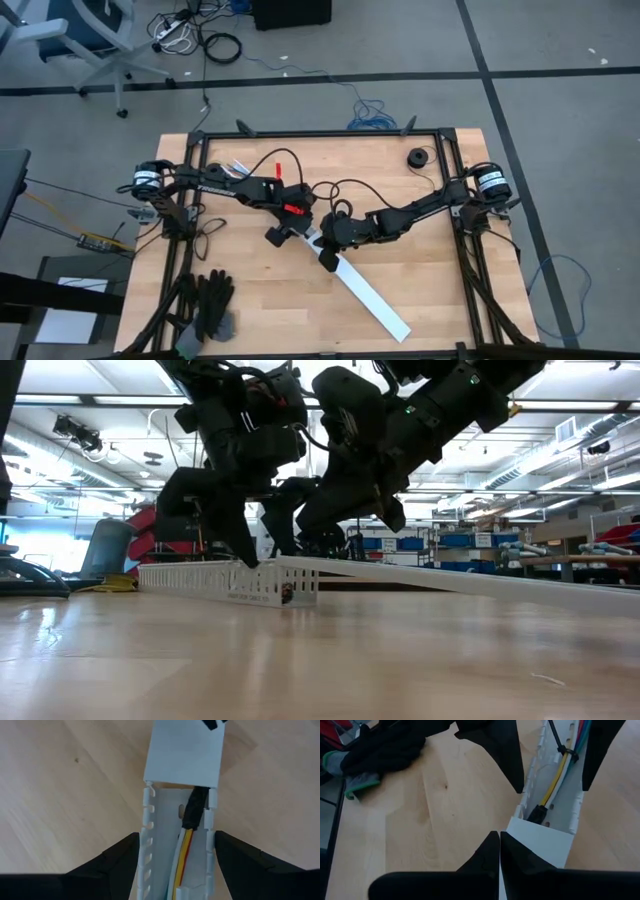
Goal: Ziptie cables
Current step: Close the white cable duct
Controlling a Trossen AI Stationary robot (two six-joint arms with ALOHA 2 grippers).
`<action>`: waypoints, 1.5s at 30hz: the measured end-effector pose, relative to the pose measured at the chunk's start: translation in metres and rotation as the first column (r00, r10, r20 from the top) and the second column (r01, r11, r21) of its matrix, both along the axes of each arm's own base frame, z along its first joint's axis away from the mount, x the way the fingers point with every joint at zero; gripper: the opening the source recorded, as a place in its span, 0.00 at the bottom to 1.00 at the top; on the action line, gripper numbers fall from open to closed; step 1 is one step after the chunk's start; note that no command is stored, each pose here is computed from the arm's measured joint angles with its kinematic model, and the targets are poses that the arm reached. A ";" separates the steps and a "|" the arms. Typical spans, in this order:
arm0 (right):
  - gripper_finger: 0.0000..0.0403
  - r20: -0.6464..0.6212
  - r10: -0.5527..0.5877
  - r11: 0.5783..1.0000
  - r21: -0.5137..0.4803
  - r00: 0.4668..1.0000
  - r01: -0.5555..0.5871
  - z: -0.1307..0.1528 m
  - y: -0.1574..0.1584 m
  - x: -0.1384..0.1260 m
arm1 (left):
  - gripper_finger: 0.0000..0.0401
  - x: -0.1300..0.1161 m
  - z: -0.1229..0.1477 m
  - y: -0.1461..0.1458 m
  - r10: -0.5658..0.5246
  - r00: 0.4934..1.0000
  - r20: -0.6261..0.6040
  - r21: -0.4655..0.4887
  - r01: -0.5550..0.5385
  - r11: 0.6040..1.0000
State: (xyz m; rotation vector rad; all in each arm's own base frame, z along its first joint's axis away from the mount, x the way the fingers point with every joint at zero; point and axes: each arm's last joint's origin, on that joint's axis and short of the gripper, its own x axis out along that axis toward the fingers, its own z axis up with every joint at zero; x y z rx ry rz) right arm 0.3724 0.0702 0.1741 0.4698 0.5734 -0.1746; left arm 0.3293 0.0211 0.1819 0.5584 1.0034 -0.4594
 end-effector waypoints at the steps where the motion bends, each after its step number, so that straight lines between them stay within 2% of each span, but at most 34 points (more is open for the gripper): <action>1: 0.00 0.000 0.000 1.000 0.000 1.000 0.000 0.000 0.000 0.000 | 0.58 0.000 0.000 0.000 0.001 1.000 0.000 0.003 -0.001 1.000; 39: 0.00 0.007 -0.005 1.000 -0.012 1.000 0.005 0.001 0.000 0.000 | 0.54 0.002 -0.005 0.000 0.000 1.000 -0.013 -0.009 0.000 1.000; 45: 0.00 -0.026 0.004 1.000 0.000 1.000 -0.004 -0.002 -0.002 -0.001 | 0.54 0.002 -0.005 0.000 0.000 1.000 -0.013 -0.009 0.000 1.000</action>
